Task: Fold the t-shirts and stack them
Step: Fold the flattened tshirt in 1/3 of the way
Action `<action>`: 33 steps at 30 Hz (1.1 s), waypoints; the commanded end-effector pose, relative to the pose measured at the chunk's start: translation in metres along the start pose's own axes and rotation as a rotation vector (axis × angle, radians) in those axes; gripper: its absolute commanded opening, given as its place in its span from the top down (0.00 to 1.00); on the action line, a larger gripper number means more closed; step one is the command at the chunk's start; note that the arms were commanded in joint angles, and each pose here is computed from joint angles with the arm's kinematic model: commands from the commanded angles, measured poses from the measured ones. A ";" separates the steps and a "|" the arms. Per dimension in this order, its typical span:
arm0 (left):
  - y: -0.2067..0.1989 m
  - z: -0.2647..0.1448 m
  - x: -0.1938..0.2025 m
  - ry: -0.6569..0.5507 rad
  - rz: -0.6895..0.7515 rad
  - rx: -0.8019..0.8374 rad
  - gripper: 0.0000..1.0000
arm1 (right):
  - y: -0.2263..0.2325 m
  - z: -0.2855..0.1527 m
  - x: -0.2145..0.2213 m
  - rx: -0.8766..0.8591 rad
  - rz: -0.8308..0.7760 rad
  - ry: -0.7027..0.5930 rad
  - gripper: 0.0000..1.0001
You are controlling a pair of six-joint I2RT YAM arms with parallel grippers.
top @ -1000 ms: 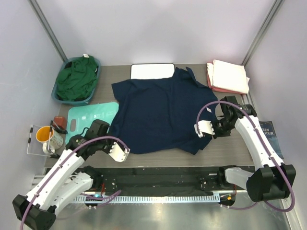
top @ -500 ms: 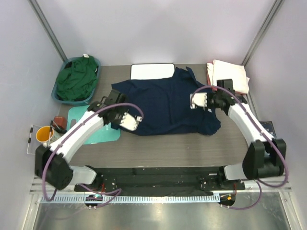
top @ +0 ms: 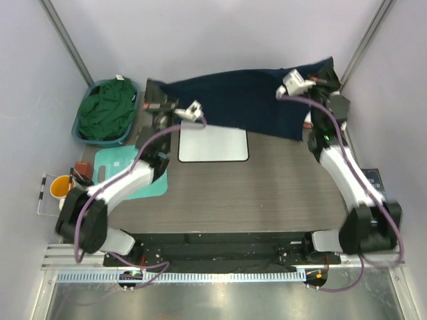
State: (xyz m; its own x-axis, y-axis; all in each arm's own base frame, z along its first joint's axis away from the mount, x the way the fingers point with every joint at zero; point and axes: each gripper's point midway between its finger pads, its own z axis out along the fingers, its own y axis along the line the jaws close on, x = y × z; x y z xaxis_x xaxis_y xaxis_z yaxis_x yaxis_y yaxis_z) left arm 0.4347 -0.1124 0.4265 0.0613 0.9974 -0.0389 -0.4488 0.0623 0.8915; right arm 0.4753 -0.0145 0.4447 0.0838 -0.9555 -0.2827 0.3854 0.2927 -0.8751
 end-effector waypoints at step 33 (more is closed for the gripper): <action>-0.200 -0.382 0.089 -0.159 0.264 1.855 1.00 | 0.226 -0.331 0.050 -1.900 -0.218 -0.045 0.99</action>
State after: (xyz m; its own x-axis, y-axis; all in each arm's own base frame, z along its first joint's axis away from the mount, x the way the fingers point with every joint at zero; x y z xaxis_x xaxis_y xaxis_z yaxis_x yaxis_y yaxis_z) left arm 0.1828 -0.0292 0.0765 0.2893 0.9556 0.0553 0.9467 -0.2942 0.1315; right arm 0.2333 0.0100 0.1019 0.2238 -0.9634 -0.1475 -0.9744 -0.2242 -0.0138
